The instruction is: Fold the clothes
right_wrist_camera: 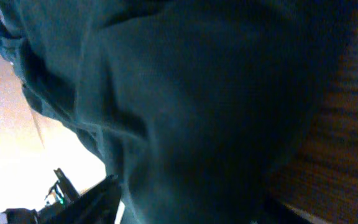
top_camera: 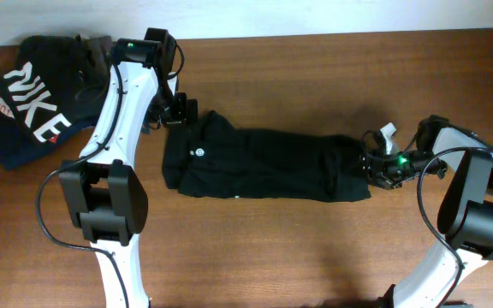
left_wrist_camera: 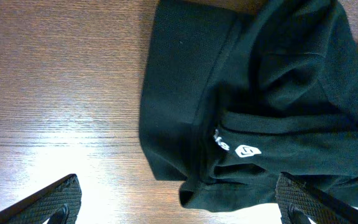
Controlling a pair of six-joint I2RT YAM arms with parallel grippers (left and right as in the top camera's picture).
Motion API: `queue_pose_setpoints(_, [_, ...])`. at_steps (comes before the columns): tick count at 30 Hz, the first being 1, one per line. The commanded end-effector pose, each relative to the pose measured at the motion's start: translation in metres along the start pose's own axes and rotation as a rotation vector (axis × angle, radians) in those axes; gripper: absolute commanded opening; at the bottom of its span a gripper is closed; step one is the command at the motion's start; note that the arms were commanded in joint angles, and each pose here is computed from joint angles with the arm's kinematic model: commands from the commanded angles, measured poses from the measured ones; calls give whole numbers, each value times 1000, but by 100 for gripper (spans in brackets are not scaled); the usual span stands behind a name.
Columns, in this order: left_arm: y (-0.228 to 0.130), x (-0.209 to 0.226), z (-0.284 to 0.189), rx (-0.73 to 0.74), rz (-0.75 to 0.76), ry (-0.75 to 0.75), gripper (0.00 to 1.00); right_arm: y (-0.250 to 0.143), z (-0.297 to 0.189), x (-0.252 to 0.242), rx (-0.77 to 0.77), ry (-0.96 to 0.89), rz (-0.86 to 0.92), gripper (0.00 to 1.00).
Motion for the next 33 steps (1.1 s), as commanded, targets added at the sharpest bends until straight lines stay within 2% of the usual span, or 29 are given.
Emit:
queue_pose_setpoints(1, [1, -1, -10, -28, -6, -12, 99, -19, 24, -31, 102, -113, 87, 36])
queue_pose_setpoints(2, [1, -1, -10, -28, -6, -12, 99, -19, 24, -31, 102, -113, 88, 32])
queue_pose_setpoints(4, [1, -1, -10, -28, -6, -12, 99, -18, 24, -31, 97, -114, 104, 32])
queue_pose_setpoints(5, [1, -1, -10, -29, -6, -12, 99, -17, 24, -31, 93, -115, 108, 28])
queue_pose_setpoints(7, [1, -1, -10, -29, -6, -12, 99, -15, 23, -31, 85, -119, 122, 12])
queue_pose_setpoints(9, [1, -1, -10, -27, -5, -12, 99, -10, 19, -32, 69, -134, 153, 8])
queue_pose_setpoints(12, [0, -1, -10, -25, -5, -12, 99, 0, 2, -41, 22, -241, 258, 7])
queue_pose_setpoints(18, [0, -1, -10, -26, -6, -12, 99, 8, -46, -30, -55, -432, 248, 7])
queue_pose_setpoints(24, [2, -1, -10, -33, -6, -12, 99, 7, -96, -6, -206, -619, 279, 8])
queue_pose_setpoints(29, [2, -1, -10, -34, -6, -12, 99, 0, -98, 28, -237, -650, 184, 8])
queue_pose_setpoints(33, [2, -1, -10, -36, -6, -12, 99, -1, -78, 40, -215, -770, 125, 10])
Point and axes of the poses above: each gripper's point midway between its finger pads, its own z axis out along the fingers, its own x axis along the line the jaws close on, y = z × x, the point moved 5 cm from there along -z, back along the fingers, and after that the axes turned 10 degrees about z, right-handed, at the moved point
